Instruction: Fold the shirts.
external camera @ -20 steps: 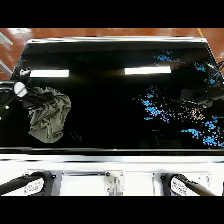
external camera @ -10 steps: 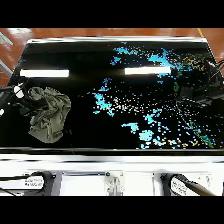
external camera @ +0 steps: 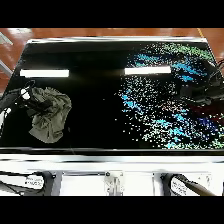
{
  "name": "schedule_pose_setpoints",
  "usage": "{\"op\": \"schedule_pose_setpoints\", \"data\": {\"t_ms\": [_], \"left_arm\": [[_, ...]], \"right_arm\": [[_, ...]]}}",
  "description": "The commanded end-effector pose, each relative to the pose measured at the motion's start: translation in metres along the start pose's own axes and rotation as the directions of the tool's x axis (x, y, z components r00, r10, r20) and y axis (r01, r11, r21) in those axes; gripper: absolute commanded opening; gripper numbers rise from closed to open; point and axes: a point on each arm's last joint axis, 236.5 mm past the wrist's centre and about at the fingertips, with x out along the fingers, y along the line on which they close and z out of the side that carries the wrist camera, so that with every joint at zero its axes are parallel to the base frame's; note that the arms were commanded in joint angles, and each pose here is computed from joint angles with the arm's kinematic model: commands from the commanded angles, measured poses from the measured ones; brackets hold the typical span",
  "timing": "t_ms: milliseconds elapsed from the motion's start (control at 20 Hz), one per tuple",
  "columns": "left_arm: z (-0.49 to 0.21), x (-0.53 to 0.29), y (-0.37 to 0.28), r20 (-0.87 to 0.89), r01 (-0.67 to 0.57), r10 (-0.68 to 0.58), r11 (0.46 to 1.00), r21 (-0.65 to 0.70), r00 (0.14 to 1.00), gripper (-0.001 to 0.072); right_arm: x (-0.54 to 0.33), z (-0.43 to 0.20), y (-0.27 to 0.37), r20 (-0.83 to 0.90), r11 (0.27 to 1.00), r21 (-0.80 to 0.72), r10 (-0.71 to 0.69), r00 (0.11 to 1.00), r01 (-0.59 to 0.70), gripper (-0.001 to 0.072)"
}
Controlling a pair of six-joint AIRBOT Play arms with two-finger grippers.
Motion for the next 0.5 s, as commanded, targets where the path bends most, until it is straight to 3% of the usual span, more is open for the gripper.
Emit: {"op": "schedule_pose_setpoints", "data": {"t_ms": [0,150,250,450], "left_arm": [[-0.002,-0.012,-0.025,0.003,0.085,-0.085,0.996,0.029,0.996,0.0038],[0.004,-0.067,-0.079,0.128,0.183,-0.206,0.968,0.17,0.97,0.0037],[-0.003,-0.129,-0.126,0.24,0.232,-0.313,0.921,0.314,0.919,0.0037],[-0.074,-0.261,-0.225,0.304,0.436,-0.63,0.741,0.511,0.715,0.0037]], "right_arm": [[0.0,-0.004,0.001,-0.018,1.0,0.002,0.004,1.0,-0.004,0.0686],[-0.001,-0.021,0.003,-0.088,1.0,0.001,0.014,0.996,-0.014,0.0685],[-0.002,-0.026,0.002,-0.111,1.0,-0.025,0.007,0.994,-0.01,0.0684],[-0.002,-0.022,-0.005,-0.095,0.996,-0.085,-0.022,0.995,0.014,0.0684]]}}
